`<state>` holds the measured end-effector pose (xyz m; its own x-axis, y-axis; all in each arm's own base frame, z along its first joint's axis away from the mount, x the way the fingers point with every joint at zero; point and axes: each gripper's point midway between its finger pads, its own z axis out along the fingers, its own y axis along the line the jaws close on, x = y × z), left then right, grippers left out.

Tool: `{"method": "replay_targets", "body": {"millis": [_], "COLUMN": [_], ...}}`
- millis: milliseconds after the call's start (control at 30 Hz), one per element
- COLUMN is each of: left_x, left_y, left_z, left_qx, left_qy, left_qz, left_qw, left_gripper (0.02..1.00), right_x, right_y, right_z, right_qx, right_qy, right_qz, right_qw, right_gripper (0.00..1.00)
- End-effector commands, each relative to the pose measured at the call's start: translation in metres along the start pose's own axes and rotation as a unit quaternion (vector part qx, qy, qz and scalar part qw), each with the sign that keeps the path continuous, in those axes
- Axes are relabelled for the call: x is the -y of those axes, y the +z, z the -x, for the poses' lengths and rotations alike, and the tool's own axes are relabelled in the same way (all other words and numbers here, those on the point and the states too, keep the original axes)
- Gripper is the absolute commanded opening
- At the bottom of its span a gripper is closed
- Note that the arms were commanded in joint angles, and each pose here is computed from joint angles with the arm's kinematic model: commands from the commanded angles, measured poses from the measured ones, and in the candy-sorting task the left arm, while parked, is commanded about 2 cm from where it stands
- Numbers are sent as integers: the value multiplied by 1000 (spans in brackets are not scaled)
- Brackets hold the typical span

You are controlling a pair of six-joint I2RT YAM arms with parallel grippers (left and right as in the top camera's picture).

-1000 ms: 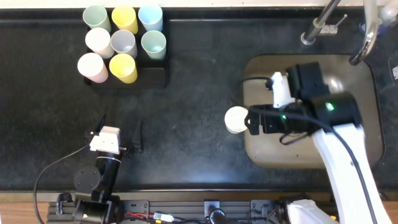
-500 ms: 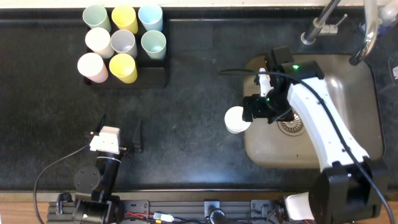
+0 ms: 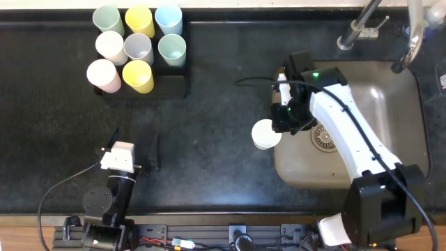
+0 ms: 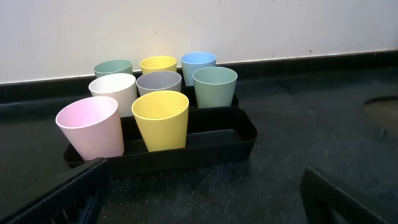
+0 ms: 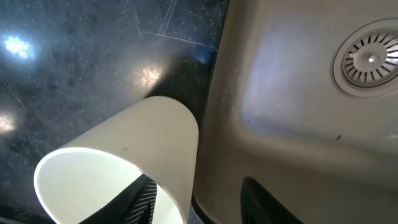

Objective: Store Cups

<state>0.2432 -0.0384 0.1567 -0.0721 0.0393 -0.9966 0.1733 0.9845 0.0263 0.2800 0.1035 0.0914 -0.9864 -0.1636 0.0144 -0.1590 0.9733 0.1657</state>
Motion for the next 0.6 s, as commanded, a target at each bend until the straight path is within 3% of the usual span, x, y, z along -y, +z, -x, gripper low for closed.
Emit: {"method": "replay_targets", "body": {"millis": [33, 233, 333, 600], "left_x": [0, 0, 0, 0], "left_y": [0, 0, 0, 0], "left_z": [1, 1, 1, 1], "left_qx": [3, 3, 3, 3], "left_qy": [9, 9, 9, 9], "left_qz": [-3, -3, -3, -3], "left_qw": [1000, 1000, 1000, 1000], "left_gripper": [1000, 1000, 1000, 1000], "right_x": [-1, -7, -8, -16], "right_y": [7, 17, 18, 1], "right_z": [-4, -10, -11, 1], "right_qx": [-7, -15, -16, 23], "right_qy": [-7, -20, -22, -31], "right_qz": [-3, -4, -4, 4], "right_qw": [1000, 1000, 1000, 999], "right_gripper": [404, 237, 42, 42]}}
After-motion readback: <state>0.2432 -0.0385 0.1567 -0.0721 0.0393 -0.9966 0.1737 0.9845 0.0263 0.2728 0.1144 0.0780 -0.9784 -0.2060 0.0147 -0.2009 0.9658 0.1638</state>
